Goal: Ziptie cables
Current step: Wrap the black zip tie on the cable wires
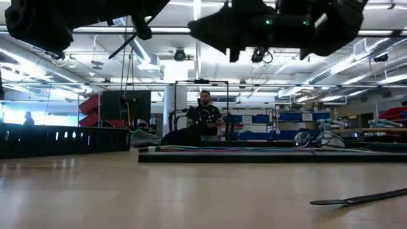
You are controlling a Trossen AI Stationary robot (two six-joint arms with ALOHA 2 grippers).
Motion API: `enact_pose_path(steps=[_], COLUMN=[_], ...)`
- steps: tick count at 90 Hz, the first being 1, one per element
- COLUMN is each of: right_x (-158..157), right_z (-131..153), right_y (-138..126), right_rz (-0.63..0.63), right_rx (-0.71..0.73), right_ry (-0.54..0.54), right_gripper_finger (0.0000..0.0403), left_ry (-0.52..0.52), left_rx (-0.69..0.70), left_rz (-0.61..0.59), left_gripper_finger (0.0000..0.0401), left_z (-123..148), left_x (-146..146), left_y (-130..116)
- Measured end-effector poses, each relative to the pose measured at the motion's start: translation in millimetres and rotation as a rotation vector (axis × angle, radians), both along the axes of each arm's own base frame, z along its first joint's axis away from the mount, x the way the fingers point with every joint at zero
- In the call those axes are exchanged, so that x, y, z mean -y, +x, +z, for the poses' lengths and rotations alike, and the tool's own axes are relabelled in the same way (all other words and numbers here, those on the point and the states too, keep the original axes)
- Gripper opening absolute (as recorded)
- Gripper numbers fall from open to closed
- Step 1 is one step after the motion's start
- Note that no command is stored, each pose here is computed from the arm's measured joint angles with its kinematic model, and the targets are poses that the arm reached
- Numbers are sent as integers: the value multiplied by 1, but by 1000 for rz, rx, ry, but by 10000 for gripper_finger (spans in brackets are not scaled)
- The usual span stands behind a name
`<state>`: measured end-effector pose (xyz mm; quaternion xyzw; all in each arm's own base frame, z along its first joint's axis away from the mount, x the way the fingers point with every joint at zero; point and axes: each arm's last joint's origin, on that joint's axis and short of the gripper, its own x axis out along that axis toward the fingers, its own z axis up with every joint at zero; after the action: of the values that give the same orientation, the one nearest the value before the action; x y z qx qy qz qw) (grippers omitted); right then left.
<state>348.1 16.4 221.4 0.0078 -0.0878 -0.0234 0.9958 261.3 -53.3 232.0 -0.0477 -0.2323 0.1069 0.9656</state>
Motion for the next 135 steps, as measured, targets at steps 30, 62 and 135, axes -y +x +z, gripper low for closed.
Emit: enact_pose_path(steps=[30,62,135], right_x=[1,6,8], right_z=[13,13,11], right_y=[7,7,7], right_rz=[94,83,103], right_rx=[38,35,23], right_ry=[-3,-5,-13], right_gripper_finger=[115,113,15], left_ry=[1,-30,12], left_rx=[-9,-14,-31], left_rz=[28,-20,2], left_gripper_finger=[0,0,0], left_z=[-1,-4,-5], left_x=[-8,-13,-11], left_y=[2,11,28])
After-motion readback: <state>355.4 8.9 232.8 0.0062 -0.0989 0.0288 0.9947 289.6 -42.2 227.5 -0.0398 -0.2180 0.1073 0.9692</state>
